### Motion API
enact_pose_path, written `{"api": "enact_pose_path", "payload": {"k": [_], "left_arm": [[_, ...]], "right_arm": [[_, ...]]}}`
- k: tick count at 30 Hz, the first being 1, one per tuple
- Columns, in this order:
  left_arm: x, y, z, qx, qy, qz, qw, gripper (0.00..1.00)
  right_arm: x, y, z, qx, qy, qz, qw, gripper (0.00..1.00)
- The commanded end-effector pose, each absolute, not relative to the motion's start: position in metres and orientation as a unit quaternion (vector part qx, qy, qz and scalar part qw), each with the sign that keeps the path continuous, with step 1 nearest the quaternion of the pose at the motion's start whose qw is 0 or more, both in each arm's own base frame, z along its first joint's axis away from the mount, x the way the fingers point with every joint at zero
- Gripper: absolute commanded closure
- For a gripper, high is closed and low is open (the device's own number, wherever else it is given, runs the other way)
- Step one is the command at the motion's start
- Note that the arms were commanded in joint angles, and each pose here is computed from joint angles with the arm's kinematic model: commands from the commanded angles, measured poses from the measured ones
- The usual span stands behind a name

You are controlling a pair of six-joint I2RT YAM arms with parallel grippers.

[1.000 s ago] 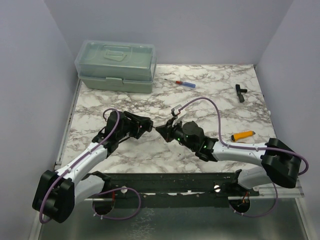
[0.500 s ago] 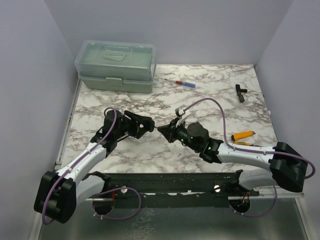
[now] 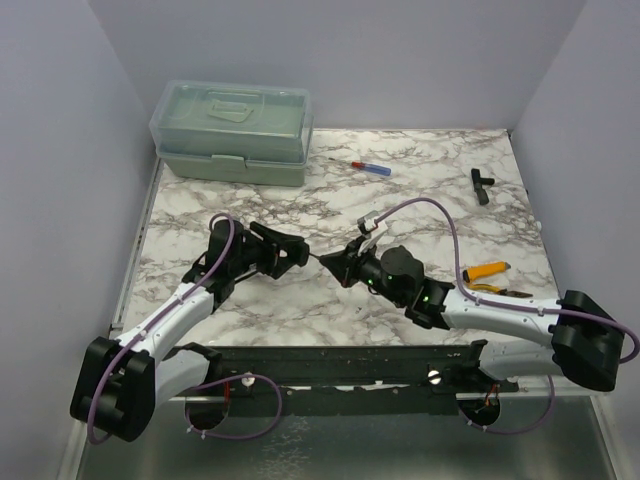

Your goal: Unlock with the key

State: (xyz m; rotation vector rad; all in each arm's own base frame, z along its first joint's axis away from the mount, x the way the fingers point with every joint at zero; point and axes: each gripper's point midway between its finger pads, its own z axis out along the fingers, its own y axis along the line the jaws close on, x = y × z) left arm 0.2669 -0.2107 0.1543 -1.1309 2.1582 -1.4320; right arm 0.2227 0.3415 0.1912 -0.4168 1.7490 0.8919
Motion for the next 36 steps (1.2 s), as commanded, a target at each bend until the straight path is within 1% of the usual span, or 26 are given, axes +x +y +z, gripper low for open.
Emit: {"api": "enact_pose_path", "payload": {"k": [1, 17, 36], "left_arm": [[0.279, -0.211, 0.183, -0.383, 0.735, -0.530, 0.180, 1.00], [0.272, -0.213, 0.188, -0.380, 0.733, -0.539, 0.166, 1.00], [0.269, -0.210, 0.179, -0.385, 0.739, -0.526, 0.166, 1.00]], "right_arm": [[0.218, 0.339, 0.187, -0.169, 0.740, 0.376, 0.532, 0.99], [0.226, 0.354, 0.179, -0.164, 0.740, 0.381, 0.530, 0.99], [0.225, 0.354, 0.193, -0.170, 0.733, 0.381, 0.538, 0.99]]}}
